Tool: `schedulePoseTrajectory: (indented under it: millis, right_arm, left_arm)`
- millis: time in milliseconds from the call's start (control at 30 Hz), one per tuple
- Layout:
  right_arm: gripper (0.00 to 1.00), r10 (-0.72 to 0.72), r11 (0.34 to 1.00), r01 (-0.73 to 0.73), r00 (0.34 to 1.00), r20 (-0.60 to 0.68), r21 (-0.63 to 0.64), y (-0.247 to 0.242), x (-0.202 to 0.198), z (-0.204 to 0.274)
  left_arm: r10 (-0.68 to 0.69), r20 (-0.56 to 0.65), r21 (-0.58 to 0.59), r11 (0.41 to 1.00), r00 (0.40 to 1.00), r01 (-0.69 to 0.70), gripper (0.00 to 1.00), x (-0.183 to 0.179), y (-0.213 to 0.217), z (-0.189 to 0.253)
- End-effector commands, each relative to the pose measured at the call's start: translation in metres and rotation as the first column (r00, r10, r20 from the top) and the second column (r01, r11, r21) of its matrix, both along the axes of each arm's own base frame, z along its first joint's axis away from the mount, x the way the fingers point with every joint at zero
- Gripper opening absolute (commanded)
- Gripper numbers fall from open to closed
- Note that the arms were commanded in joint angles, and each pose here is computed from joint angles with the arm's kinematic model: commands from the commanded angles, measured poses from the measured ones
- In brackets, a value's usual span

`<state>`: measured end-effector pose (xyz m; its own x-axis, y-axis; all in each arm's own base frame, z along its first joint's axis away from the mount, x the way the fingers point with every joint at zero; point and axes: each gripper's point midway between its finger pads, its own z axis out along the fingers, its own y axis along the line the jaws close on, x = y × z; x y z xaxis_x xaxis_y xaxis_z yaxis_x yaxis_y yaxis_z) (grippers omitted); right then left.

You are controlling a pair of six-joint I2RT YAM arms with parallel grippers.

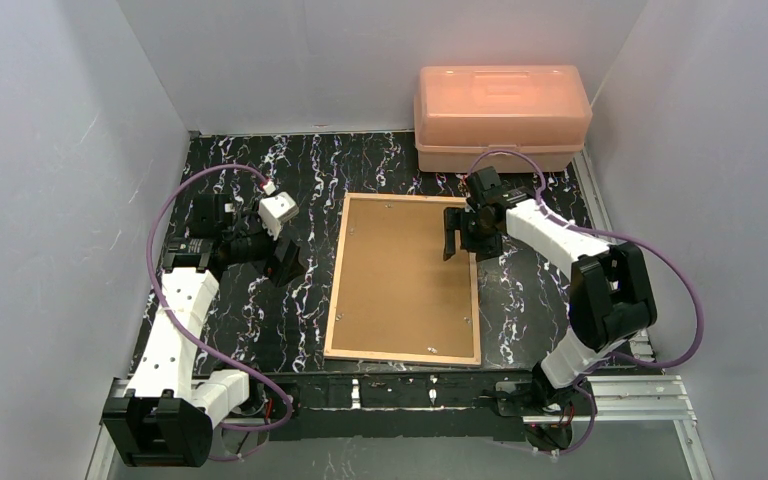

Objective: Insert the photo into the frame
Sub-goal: Turn over the photo frame item on the photo frame.

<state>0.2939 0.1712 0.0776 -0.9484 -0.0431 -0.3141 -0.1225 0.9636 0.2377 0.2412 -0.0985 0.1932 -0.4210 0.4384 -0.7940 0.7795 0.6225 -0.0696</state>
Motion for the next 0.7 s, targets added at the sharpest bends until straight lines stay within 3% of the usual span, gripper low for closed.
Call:
schedulePoseTrajectory:
  millis: [0,167,267,667]
  right_arm:
    - [0.78,-0.022,1.000,0.021,0.994,0.107,0.010,0.000,0.012,0.029]
    - [0.53,-0.040,0.997,0.031,0.991,0.125,0.069,0.008,-0.005,0.036]
    - [0.33,-0.038,0.993,0.024,0.992,0.121,0.117,0.018,-0.025,0.038]
    - [0.28,0.115,0.978,-0.124,0.992,0.060,0.167,0.061,-0.155,0.009]
  left_arm:
    - [-0.011,-0.018,-0.002,1.000,1.000,0.011,0.90,-0.004,-0.001,-0.006]
    - [-0.029,-0.042,-0.015,0.999,0.999,0.029,0.90,-0.007,-0.004,-0.014]
    - [-0.043,-0.064,-0.026,0.999,0.997,0.041,0.90,-0.008,-0.006,-0.020]
    - [-0.099,-0.104,-0.050,0.994,0.990,0.094,0.89,-0.016,-0.013,-0.036]
